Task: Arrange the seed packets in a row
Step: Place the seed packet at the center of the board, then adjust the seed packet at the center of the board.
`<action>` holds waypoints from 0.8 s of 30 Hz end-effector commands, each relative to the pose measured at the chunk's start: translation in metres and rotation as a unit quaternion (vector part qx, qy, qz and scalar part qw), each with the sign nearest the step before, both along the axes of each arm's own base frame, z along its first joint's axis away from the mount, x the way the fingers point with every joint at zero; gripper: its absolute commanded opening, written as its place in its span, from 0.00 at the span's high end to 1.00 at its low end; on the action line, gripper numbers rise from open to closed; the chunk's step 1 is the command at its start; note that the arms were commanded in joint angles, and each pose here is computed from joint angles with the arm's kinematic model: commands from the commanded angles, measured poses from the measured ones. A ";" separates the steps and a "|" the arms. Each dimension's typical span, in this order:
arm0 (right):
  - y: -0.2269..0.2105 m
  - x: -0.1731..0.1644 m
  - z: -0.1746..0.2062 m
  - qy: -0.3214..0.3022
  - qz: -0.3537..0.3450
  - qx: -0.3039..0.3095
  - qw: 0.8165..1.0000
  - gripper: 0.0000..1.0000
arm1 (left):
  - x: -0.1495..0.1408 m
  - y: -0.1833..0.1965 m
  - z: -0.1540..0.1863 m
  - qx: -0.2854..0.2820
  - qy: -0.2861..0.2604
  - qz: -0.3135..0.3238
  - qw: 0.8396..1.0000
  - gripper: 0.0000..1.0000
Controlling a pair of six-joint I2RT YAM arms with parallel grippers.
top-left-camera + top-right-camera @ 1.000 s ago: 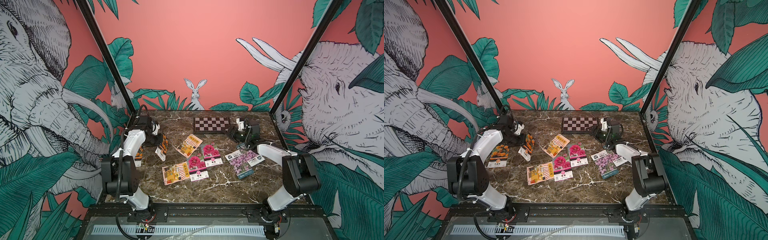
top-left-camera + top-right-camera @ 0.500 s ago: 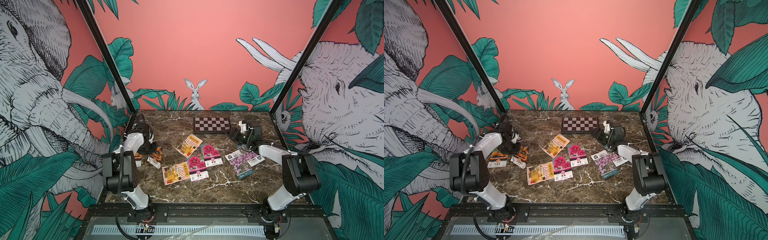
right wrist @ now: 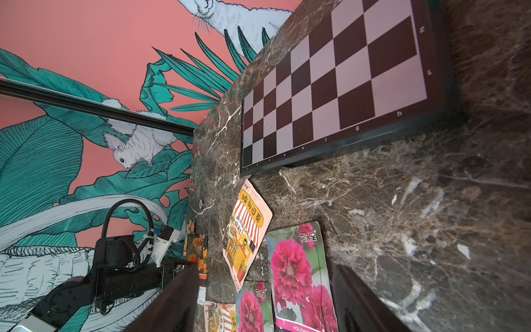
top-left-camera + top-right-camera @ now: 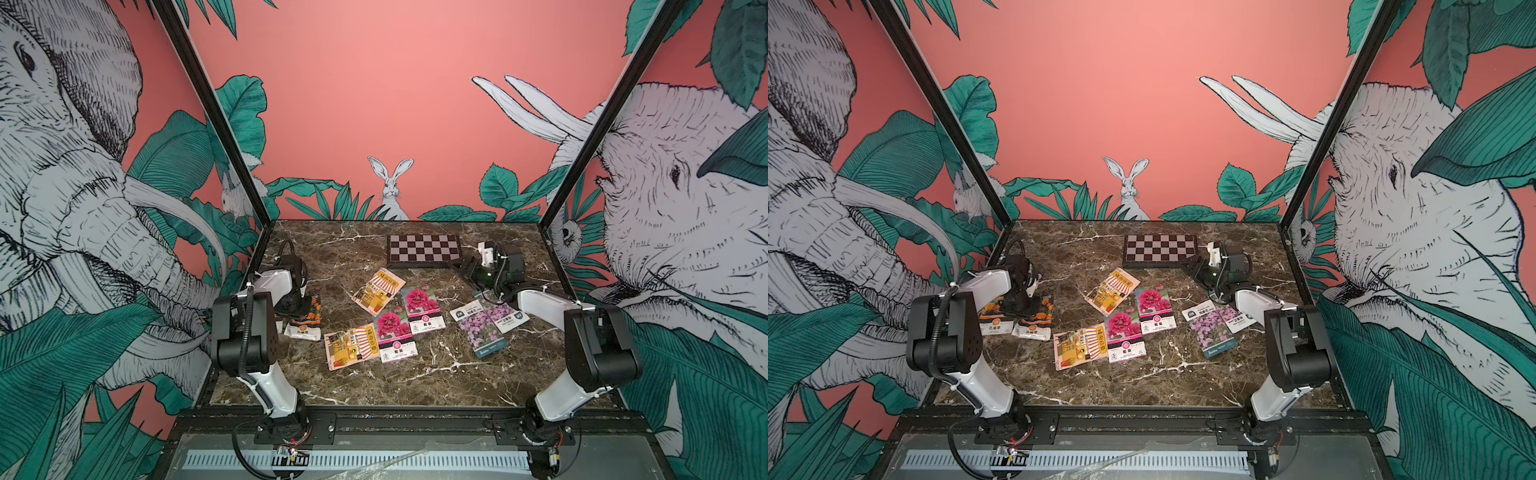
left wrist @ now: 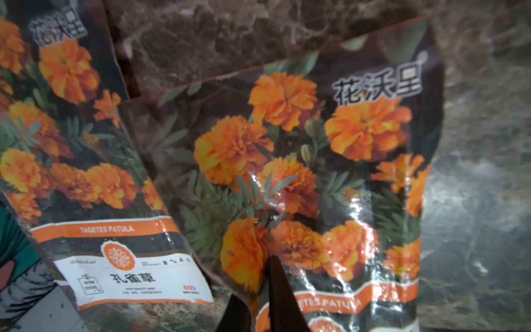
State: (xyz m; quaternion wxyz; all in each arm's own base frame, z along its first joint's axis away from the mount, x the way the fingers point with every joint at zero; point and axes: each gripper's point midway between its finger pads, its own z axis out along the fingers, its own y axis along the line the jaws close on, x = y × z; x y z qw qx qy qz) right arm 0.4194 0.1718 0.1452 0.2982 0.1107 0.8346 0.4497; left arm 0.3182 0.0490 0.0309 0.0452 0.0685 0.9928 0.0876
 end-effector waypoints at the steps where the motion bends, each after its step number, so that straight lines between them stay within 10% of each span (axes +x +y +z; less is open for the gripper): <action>1: -0.001 0.002 0.016 -0.027 -0.002 0.010 1.000 0.25 | 0.004 0.007 0.002 0.021 -0.002 -0.031 0.999 0.83; 13: -0.002 -0.001 0.025 -0.035 -0.008 0.016 0.999 0.25 | 0.012 0.023 0.025 0.066 -0.028 0.007 0.997 0.60; 24: -0.006 -0.001 0.018 -0.023 -0.015 -0.003 1.000 0.22 | -0.017 -0.021 0.051 -0.084 -0.096 0.185 0.975 0.22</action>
